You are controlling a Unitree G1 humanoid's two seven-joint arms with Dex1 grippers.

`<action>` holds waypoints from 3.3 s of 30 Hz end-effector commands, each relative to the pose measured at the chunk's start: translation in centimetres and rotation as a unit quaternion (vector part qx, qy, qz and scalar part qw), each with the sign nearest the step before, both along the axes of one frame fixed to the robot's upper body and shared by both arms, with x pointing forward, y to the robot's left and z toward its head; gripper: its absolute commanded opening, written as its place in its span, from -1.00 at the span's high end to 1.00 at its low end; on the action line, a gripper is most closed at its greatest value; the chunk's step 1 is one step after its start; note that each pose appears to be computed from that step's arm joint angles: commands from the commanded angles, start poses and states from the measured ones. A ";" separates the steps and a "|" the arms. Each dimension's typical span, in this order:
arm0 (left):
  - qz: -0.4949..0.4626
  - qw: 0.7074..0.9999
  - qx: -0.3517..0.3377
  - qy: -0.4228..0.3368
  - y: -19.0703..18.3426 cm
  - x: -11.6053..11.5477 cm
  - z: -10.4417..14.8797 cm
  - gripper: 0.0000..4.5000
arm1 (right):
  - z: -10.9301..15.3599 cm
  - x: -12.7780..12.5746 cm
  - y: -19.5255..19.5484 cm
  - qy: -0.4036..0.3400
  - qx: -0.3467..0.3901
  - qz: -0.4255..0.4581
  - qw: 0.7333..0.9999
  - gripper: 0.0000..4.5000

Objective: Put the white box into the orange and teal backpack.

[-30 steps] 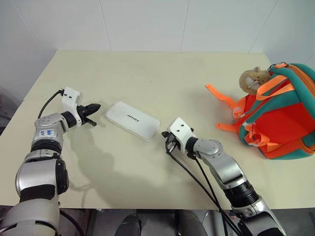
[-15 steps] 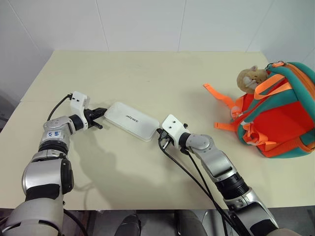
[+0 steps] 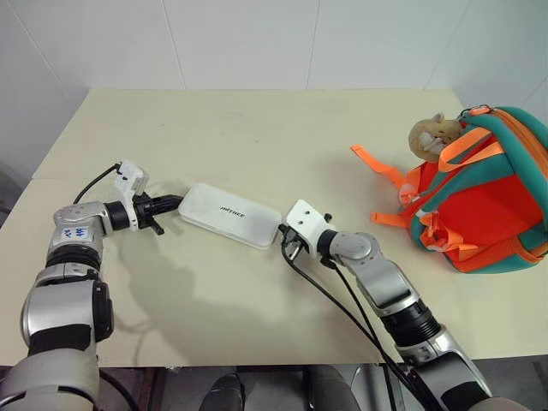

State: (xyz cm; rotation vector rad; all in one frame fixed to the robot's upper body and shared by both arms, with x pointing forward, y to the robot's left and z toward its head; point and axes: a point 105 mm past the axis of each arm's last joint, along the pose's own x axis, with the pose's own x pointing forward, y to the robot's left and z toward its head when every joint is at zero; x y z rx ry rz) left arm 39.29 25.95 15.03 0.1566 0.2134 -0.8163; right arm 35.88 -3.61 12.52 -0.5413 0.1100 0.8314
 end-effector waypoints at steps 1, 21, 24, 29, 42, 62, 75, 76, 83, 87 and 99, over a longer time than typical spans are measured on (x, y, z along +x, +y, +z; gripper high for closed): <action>-0.052 0.999 0.015 0.006 -1.1 -0.7 -0.1 1.00 | 2.5 -1.2 2.0 -0.041 0.014 0.058 0.997 0.95; -0.138 0.987 0.019 0.074 -1.8 -6.8 -3.6 1.00 | 1.7 -4.3 0.3 -0.003 -0.026 0.138 0.990 0.95; -0.147 0.985 0.016 0.087 -2.6 -8.5 -4.2 1.00 | 1.6 -4.4 -0.4 0.004 -0.033 0.145 0.989 0.95; -0.156 0.983 0.014 0.095 -3.7 -10.1 -4.2 1.00 | 1.7 -4.9 -0.9 0.012 -0.040 0.160 0.986 0.95; -0.182 0.976 0.012 0.116 -5.7 -12.9 -4.4 1.00 | 0.4 -7.8 -2.2 0.075 -0.070 0.198 0.975 0.95; -0.219 0.970 0.018 0.105 -7.4 -12.2 -4.4 1.00 | -0.2 -8.1 -4.1 0.090 -0.092 0.172 0.977 0.95; -0.258 0.962 0.010 0.094 -9.6 -11.4 -4.2 1.00 | -0.5 -8.0 -5.4 0.097 -0.105 0.157 0.977 0.95; -0.258 0.962 0.011 0.094 -9.6 -11.4 -4.2 1.00 | -0.5 -8.0 -5.4 0.098 -0.106 0.156 0.977 0.95; -0.243 0.966 0.023 0.087 -8.6 -10.6 -3.9 1.00 | -0.6 -8.1 -5.6 0.103 -0.106 0.154 0.977 0.95; -0.234 0.968 0.025 0.083 -8.3 -10.3 -3.8 1.00 | -0.7 -8.0 -6.0 0.106 -0.110 0.148 0.977 0.95; -0.168 0.980 0.040 0.098 -5.6 -9.3 -3.4 0.75 | -0.1 -6.6 -8.6 0.099 -0.135 0.107 0.980 0.54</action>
